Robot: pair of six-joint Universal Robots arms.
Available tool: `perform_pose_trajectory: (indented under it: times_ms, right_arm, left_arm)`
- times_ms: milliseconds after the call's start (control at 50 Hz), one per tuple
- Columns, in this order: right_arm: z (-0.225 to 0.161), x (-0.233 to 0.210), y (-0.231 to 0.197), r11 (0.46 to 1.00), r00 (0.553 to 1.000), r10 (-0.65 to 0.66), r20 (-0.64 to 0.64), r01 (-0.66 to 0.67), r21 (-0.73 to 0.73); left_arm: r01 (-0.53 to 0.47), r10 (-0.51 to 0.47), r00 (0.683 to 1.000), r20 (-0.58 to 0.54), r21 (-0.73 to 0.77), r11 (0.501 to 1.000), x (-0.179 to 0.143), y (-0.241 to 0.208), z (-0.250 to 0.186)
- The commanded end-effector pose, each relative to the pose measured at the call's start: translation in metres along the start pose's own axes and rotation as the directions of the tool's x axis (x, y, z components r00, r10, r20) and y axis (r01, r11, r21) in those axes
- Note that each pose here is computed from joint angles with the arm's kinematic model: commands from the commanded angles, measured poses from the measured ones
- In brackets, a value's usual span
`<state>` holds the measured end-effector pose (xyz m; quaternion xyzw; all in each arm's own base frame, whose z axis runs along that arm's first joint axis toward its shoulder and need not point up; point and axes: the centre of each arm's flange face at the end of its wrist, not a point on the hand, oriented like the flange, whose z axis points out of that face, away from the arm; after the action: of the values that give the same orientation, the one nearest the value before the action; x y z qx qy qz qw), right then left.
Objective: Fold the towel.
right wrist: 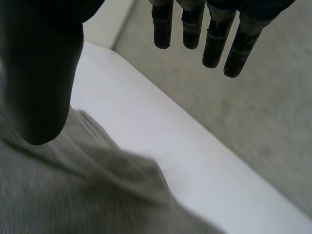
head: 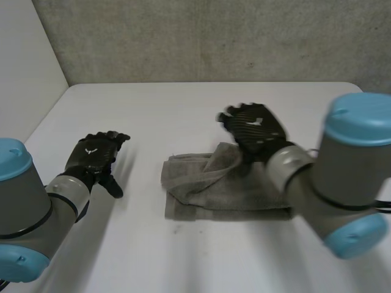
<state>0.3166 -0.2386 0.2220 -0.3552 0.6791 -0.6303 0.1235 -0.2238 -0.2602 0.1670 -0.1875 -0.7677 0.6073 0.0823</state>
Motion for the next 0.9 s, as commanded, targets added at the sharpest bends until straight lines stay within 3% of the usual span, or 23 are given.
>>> perform_pose_trajectory:
  times_ms: [20,60,200,300,400,600,900]
  right_arm:
    - [-0.018,0.036,0.043,0.985,0.996,0.083,-0.038,-0.088,-0.147]
    - [-0.025,0.049,0.067,0.969,0.992,0.121,-0.047,-0.129,-0.211]
    - [-0.034,0.055,0.092,0.955,0.986,0.158,-0.047,-0.165,-0.245]
    - [-0.037,0.051,0.099,0.959,0.987,0.152,-0.054,-0.16,-0.234]
    - [-0.038,0.049,0.102,0.966,0.988,0.137,-0.067,-0.149,-0.214]
    - [-0.039,0.05,0.111,0.968,0.989,0.083,-0.119,-0.108,-0.227]
    - [-0.037,0.048,0.119,0.968,0.992,0.054,-0.112,-0.08,-0.239]
  left_arm:
    - [-0.007,0.008,1.0,-0.03,0.009,1.0,0.009,-0.002,-0.002]
    - [-0.014,0.015,0.998,-0.056,0.024,1.0,0.018,-0.005,-0.004]
    - [-0.024,0.039,0.984,-0.174,0.09,0.996,0.055,-0.021,-0.006]
    - [0.051,-0.015,0.955,-0.297,0.114,0.992,0.094,-0.029,0.001]
    - [0.105,-0.062,0.937,-0.344,0.108,0.989,0.113,-0.029,0.013]
    - [0.102,-0.055,0.915,-0.399,0.099,0.99,0.145,-0.016,0.037]
    - [0.078,-0.053,0.921,-0.387,0.05,0.996,0.155,0.007,0.071]
